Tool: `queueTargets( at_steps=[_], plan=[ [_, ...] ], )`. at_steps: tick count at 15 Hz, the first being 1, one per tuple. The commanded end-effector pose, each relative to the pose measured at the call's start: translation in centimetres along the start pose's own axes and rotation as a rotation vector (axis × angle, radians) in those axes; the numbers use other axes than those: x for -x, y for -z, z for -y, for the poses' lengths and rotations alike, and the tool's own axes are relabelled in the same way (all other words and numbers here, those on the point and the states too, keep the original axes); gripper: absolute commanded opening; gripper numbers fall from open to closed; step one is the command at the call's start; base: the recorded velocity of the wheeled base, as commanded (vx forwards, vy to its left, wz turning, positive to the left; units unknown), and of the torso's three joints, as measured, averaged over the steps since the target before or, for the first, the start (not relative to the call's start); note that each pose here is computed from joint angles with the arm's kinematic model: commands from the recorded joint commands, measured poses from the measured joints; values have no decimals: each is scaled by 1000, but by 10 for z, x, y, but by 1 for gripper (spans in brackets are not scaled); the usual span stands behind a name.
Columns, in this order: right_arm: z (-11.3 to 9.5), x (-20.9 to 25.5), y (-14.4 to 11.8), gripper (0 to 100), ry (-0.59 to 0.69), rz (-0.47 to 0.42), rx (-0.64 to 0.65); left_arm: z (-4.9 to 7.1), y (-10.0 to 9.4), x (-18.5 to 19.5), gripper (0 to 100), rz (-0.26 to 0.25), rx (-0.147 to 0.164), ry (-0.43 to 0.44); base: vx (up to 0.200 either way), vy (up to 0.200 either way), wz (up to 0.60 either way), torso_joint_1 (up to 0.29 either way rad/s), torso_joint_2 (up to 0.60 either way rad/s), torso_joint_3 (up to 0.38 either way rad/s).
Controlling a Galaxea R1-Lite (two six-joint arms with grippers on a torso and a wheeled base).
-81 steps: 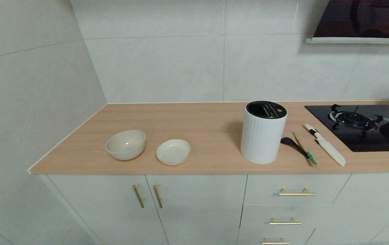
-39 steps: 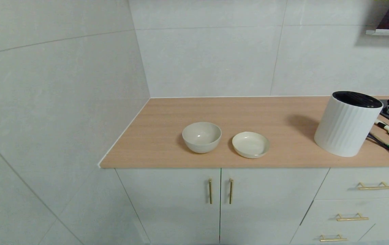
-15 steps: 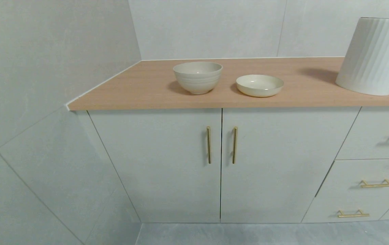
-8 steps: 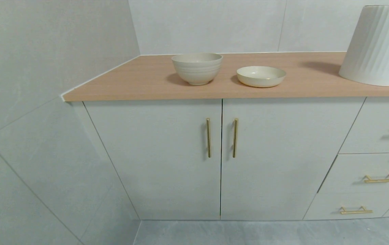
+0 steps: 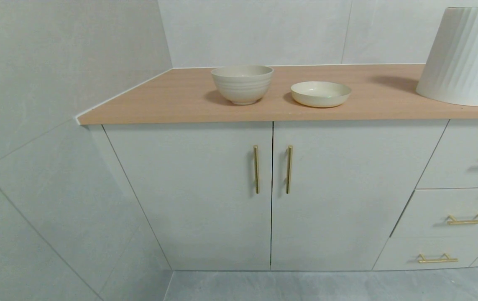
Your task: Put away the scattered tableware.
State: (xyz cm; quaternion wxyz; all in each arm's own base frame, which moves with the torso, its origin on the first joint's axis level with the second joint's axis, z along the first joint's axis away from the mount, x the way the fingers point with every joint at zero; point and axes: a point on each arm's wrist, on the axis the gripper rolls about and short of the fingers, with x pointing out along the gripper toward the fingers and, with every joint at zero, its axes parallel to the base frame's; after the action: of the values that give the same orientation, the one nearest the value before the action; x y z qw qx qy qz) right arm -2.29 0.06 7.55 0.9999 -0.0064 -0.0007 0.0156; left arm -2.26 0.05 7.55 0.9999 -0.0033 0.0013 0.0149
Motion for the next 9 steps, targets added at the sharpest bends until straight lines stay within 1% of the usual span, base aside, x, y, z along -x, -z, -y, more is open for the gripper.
queueTargets(
  at_steps=[1, 3, 4, 5, 6, 7, 8, 9],
  plan=[
    [0, 0, 0, 100, -1, -1, 1, 0, 0, 0, 100, 0, 0, -1, 0, 0, 0, 0, 0, 0],
    [0, 0, 0, 100, -2, -1, 12, 0, 0, 0, 100, 0, 0, -1, 0, 0, 0, 0, 0, 0],
    [0, 1, -7, 100, -10, 20, 16, 0, 0, 0, 100, 0, 0, -1, 0, 0, 0, 0, 0, 0],
    [-1, 7, -36, 100, -66, 79, 2, 0, 0, 0, 100, 0, 0, -1, 0, 0, 0, 0, 0, 0],
    [-1, 7, -36, 100, -66, 79, 2, 0, 0, 0, 100, 0, 0, -1, 0, 0, 0, 0, 0, 0],
    [-2, -6, -66, 100, -182, 7, -23, 0, 0, 0, 100, 0, 0, -1, 0, 0, 0, 0, 0, 0],
    [-3, -19, -79, 100, -233, -62, -31, 0, 0, 0, 100, 0, 0, -1, 0, 0, 0, 0, 0, 0],
    [-3, -32, -88, 100, -251, -122, -39, 0, 0, 0, 100, 0, 0, -1, 0, 0, 0, 0, 0, 0]
  ],
)
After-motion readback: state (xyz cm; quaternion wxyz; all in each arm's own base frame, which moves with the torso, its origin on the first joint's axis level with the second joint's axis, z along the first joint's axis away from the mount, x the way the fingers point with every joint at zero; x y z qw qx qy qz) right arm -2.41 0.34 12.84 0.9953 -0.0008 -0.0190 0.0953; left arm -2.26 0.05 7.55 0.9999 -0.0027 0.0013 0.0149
